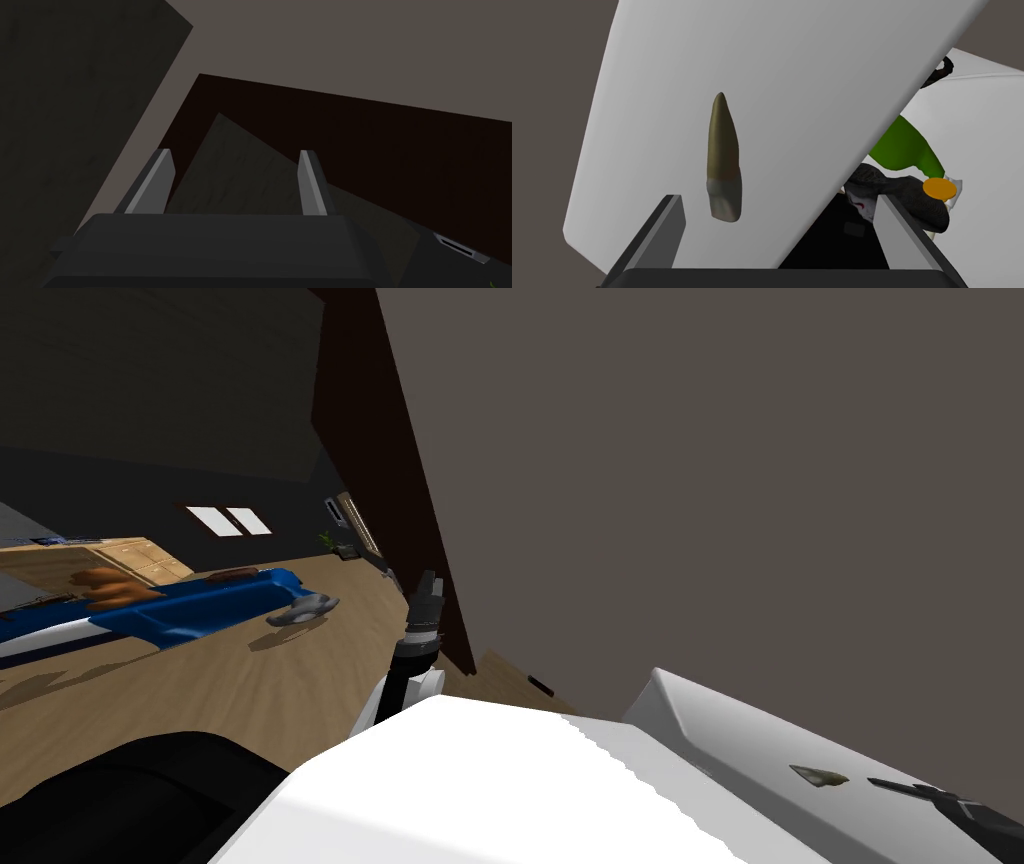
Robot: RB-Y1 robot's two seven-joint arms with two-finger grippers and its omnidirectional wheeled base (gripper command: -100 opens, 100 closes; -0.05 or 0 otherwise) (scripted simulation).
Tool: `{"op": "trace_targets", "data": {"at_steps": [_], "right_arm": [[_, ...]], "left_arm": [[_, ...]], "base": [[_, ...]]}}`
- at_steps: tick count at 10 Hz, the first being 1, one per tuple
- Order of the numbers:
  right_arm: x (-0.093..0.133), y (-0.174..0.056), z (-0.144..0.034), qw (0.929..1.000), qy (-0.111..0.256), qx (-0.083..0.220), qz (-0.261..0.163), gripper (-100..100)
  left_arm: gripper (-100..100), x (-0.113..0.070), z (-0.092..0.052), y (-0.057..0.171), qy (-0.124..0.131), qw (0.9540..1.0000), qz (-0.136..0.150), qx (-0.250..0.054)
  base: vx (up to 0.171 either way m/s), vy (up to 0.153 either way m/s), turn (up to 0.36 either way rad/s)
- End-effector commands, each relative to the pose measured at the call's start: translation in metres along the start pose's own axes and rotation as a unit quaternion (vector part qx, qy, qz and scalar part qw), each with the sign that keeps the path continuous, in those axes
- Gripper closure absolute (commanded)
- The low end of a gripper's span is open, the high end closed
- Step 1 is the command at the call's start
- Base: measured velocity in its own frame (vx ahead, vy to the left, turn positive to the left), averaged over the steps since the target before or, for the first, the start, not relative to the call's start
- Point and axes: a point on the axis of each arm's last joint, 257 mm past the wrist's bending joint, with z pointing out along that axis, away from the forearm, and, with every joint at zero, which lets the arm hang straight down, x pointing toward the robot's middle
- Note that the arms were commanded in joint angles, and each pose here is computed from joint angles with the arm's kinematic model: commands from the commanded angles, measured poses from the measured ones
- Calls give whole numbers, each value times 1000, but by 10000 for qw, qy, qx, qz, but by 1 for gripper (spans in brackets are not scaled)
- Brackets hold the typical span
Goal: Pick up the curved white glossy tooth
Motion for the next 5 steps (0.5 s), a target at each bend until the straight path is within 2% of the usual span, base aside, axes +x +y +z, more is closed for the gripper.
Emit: {"op": "trace_targets", "data": {"at_steps": [1, 3, 5], "right_arm": [[-18, 4, 9, 9996, -243, -89, 66, -100], [-39, 17, 22, 9985, -485, -195, 132, -100], [-37, 17, 20, 9986, -482, -197, 119, -100]], "left_arm": [[0, 0, 0, 0, 0, 10000, 0, 0], [0, 0, 0, 0, 0, 10000, 1, 0], [0, 0, 0, 0, 0, 10000, 0, 0]], "base": [[167, -53, -42], [179, -75, 31], [57, -22, 15]]}}
